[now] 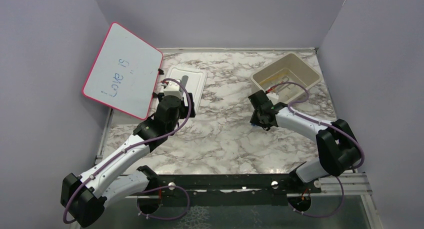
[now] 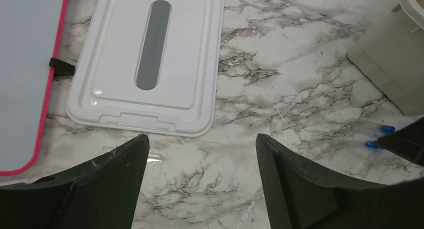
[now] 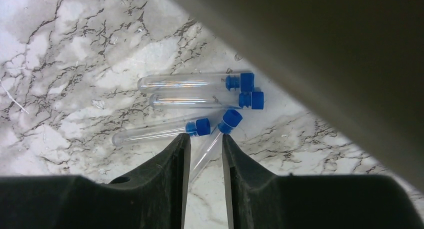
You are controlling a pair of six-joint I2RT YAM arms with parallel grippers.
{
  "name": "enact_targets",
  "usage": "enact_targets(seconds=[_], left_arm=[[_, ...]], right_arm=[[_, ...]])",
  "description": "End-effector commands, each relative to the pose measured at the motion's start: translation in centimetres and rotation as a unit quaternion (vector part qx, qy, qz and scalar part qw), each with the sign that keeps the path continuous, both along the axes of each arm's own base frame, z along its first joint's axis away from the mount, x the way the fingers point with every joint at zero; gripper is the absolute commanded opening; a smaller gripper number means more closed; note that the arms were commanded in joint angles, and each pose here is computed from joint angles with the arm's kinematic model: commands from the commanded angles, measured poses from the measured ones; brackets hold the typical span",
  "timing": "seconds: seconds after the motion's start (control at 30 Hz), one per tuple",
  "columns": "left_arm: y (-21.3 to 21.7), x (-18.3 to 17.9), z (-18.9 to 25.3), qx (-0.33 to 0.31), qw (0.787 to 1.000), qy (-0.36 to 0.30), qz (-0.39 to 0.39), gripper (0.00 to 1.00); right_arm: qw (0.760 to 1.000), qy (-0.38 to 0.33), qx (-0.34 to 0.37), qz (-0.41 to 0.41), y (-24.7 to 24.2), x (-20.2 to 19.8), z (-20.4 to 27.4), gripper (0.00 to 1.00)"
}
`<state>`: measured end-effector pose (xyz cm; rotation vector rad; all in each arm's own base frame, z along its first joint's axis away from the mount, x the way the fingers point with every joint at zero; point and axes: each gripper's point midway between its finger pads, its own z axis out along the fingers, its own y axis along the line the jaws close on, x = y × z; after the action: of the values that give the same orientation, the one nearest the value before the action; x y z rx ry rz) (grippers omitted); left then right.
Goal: Organize the chemistry lab equipment
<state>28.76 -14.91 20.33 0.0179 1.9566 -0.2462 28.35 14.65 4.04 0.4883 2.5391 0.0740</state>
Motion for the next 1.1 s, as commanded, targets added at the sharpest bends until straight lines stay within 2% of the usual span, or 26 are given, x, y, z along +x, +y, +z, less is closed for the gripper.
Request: enact_targets(seconds=[0.0,0.23,0.4,0.9,1.07], left_arm=[[0.0,0.1,-0.2,-0.003,1.0,0.001,-0.001,0.81],[-0.1,0.2,-0.3,-0.004,1.0,0.001,-0.001,0.81],[-0.1,0.1,-0.4,-0.005,1.0,0.003,-0.002,0.81],[-0.2,0.1,-0.5,-0.006,1.0,0.005,-0.004,0.81],[-0.2,0.1,-0.5,-0.006,1.0,0.005,-0.004,0.81]], right_arm=[[1.0,0.009,-0.012,0.027,0.1,-0.3,-0.1,0.35],[0.998,-0.016,-0.028,0.058,0.6,-0.5,1.6,0.43],[0.997,-0.007,-0.043,0.063,1.0,-1.4,0.9,0.45],[0.997,0.025,-0.062,0.037,0.7,-3.0,-2.3,0.41],[0.997,0.033,-0.07,0.005,-0.1,-3.5,-3.2,0.39]])
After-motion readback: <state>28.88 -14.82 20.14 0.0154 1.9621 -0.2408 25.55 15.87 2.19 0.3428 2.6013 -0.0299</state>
